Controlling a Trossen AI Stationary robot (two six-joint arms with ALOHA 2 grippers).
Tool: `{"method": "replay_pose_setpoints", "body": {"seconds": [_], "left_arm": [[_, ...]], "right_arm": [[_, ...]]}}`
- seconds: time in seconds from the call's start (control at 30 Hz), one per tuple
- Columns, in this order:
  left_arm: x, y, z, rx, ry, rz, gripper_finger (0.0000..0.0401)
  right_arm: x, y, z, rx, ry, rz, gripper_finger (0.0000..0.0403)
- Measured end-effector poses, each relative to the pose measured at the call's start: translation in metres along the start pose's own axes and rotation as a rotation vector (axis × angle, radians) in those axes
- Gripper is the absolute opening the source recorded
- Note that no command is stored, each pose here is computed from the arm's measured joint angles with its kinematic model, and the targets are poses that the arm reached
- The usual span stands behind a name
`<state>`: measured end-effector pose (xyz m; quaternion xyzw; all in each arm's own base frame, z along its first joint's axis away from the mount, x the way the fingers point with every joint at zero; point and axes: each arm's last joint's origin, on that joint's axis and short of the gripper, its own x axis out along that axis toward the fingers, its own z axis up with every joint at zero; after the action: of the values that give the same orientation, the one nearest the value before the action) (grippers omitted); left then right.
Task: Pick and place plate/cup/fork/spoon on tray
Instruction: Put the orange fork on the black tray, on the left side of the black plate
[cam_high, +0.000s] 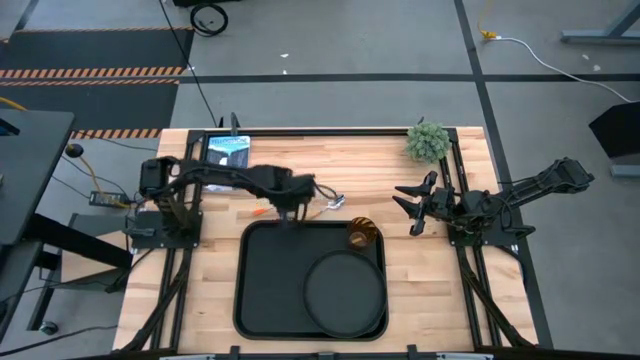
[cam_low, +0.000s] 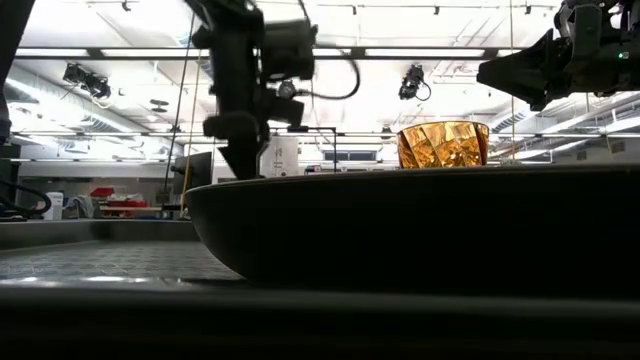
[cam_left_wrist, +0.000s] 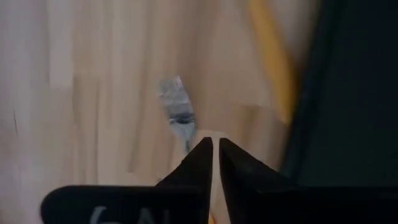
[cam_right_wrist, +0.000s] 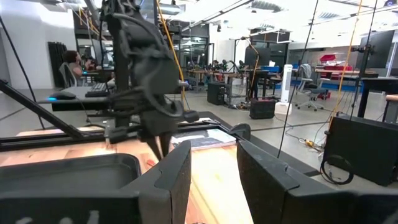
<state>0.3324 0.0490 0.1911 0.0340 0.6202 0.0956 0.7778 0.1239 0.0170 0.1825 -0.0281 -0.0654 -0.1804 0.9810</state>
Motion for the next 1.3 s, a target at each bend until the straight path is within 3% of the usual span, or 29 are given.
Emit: {"method": "replay_pose_setpoints", "body": {"seconds": [0.33, 0.53, 1.07, 1.3], "left_arm": [[0.020, 0.038, -0.013, -0.264, -0.015, -0.066, 0.0121], [0.021, 0.042, -0.013, -0.278, -0.014, -0.063, 0.0162], [0.023, 0.042, -0.011, -0.225, -0.046, -0.063, 0.0144], [0.043, 0.035, -0.035, -0.210, 0.036, -0.067, 0.0143]], "right_arm": [[0.000, 0.000, 0.000, 0.000, 0.000, 0.000, 0.0137], [0.000, 0.000, 0.000, 0.000, 0.000, 0.000, 0.0137], [0.000, 0.000, 0.000, 0.000, 0.000, 0.000, 0.0137], [0.000, 0.000, 0.000, 0.000, 0.000, 0.000, 0.0137]]}}
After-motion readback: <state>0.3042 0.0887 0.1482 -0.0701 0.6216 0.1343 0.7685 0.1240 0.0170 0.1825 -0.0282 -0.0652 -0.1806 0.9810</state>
